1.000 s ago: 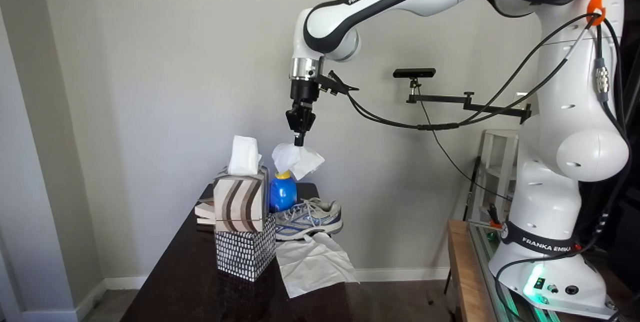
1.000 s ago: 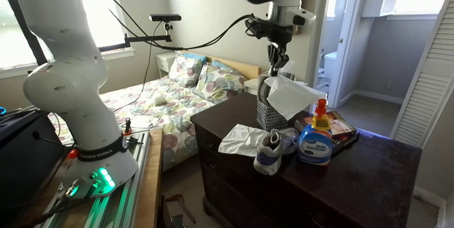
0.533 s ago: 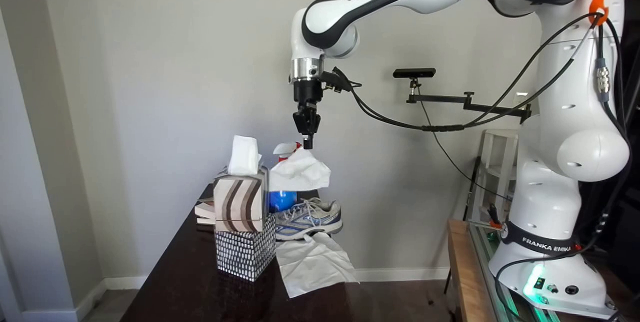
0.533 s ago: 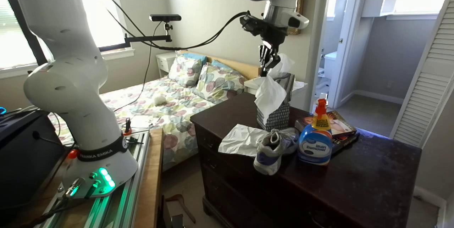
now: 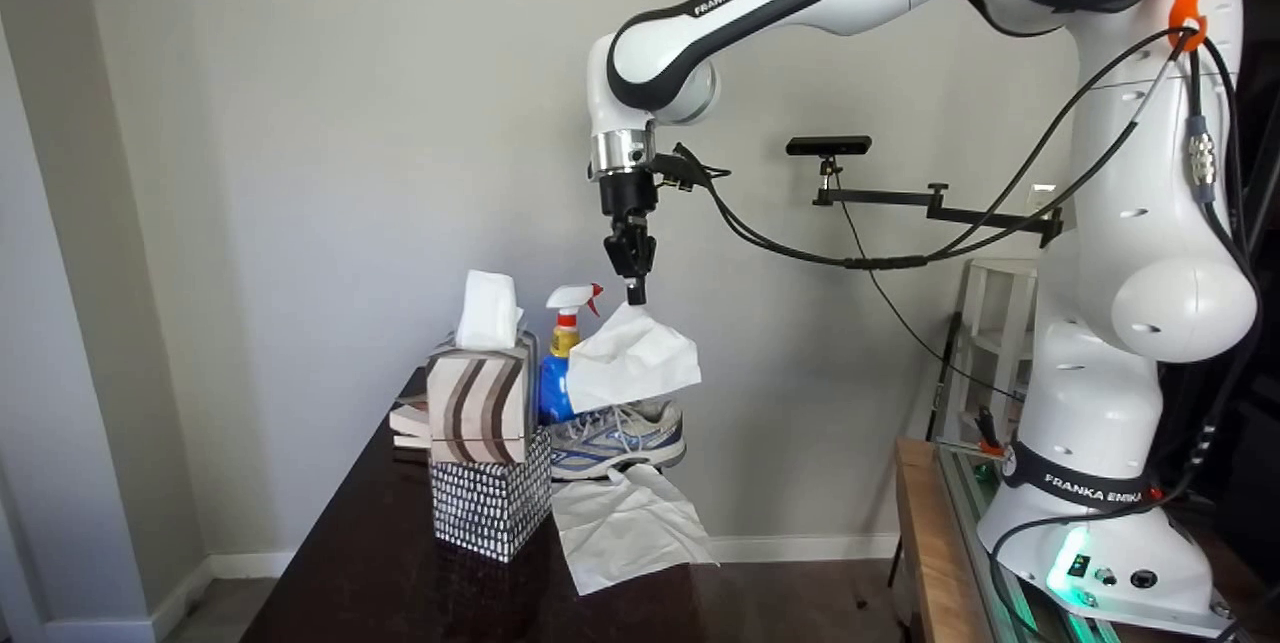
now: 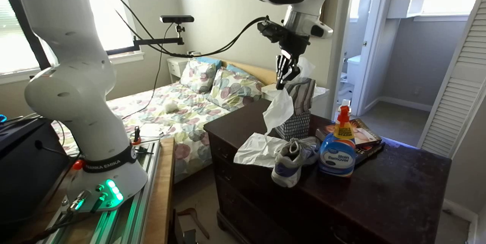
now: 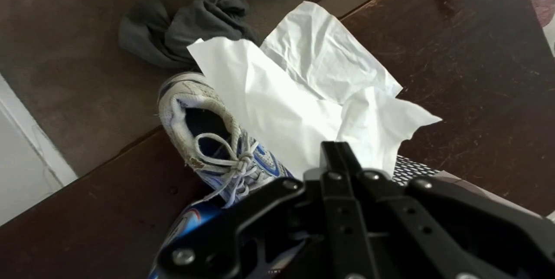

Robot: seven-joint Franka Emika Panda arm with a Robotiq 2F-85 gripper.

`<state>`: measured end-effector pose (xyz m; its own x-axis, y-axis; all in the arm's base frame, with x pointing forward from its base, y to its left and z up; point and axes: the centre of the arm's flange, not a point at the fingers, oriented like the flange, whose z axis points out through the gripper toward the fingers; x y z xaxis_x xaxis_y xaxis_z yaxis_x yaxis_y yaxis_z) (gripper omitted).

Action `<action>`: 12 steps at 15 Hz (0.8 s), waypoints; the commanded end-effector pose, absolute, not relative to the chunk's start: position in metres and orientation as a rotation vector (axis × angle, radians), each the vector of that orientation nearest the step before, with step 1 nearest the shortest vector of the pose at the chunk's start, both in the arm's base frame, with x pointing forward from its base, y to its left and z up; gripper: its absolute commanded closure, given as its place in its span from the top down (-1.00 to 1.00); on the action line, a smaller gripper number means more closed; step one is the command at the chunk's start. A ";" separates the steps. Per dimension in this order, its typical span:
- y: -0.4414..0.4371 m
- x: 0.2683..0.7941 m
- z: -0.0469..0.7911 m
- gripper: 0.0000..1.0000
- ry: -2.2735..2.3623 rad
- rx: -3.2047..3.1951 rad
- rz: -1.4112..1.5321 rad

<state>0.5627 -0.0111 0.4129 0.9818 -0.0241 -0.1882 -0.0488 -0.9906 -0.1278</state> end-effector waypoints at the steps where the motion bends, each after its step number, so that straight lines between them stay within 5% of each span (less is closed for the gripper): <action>1: -0.025 0.564 0.398 -1.00 0.015 -3.074 0.240; 12: -0.037 0.567 0.337 -1.00 -0.033 -3.130 0.309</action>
<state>0.5728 -0.0341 0.3520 0.9835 -0.0104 -0.1804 -0.0153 -0.9996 -0.0256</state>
